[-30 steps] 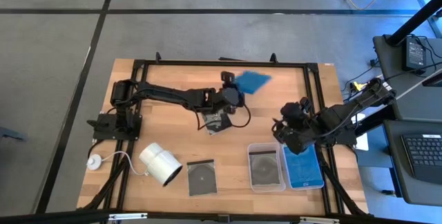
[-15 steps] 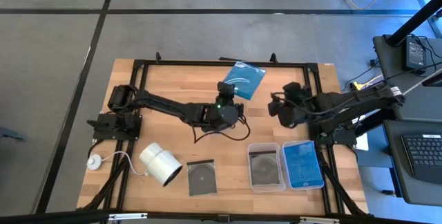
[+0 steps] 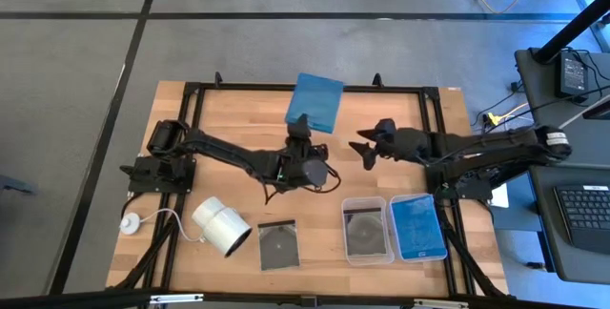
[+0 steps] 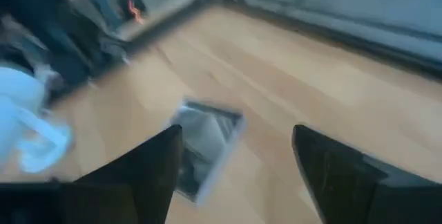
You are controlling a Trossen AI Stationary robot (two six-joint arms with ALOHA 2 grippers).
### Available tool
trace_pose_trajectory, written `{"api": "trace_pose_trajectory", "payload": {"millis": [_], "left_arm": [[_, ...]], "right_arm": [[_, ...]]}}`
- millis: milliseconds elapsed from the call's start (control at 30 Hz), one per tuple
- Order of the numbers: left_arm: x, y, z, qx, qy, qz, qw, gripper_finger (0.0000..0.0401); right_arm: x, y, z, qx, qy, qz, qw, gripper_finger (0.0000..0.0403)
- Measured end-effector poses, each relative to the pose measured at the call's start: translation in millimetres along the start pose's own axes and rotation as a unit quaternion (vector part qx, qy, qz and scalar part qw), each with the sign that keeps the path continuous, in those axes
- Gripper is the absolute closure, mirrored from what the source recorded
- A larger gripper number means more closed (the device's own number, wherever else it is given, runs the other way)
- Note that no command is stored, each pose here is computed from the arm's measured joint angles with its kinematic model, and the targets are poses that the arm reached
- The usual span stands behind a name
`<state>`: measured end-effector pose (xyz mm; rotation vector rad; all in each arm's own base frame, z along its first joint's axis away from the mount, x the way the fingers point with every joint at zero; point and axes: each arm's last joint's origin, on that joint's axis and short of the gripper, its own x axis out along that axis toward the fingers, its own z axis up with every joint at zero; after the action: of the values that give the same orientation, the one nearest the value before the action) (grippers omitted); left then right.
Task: Pick & place jewel cases by type
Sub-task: Put the blue CD case into the right transparent bin
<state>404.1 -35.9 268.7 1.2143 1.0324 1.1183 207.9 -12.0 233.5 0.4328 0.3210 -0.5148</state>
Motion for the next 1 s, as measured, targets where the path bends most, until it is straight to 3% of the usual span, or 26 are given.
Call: {"api": "trace_pose_trajectory", "payload": {"millis": [133, 233, 300, 433, 533, 633, 833, 1000], "left_arm": [[5, -4, -4, 0.003, 0.008, 0.002, 1.000, 0.0360], [5, -3, -4, -0.007, 0.009, 0.003, 1.000, 0.0360], [5, -2, -3, -0.017, 0.008, 0.003, 1.000, 0.0359], [4, -2, -2, -0.003, 0.007, 0.002, 1.000, 0.0359], [7, -2, -1, 0.016, 0.000, -0.007, 1.000, 0.0360], [14, -2, 0, 0.026, -0.010, -0.020, 0.999, 0.0360], [22, 8, 7, 0.018, -0.027, -0.026, 0.999, 0.0360], [20, 17, 14, 0.014, -0.070, -0.029, 0.997, 0.0359]], "right_arm": [[2, -20, -2, 0.032, -0.082, 0.096, 0.991, 0.0127], [0, -35, -1, 0.083, -0.165, 0.181, 0.966, 0.0127], [-4, -43, -1, 0.129, -0.208, 0.209, 0.947, 0.0127], [-7, -57, -3, 0.164, -0.267, 0.167, 0.935, 0.0127], [-5, -62, -5, 0.130, -0.278, 0.106, 0.946, 0.0127], [-2, -64, -9, 0.103, -0.257, 0.084, 0.957, 0.0127], [-2, -61, -9, 0.147, -0.236, 0.145, 0.950, 0.0127], [-4, -53, 4, 0.258, -0.211, 0.222, 0.916, 0.0127]]}}
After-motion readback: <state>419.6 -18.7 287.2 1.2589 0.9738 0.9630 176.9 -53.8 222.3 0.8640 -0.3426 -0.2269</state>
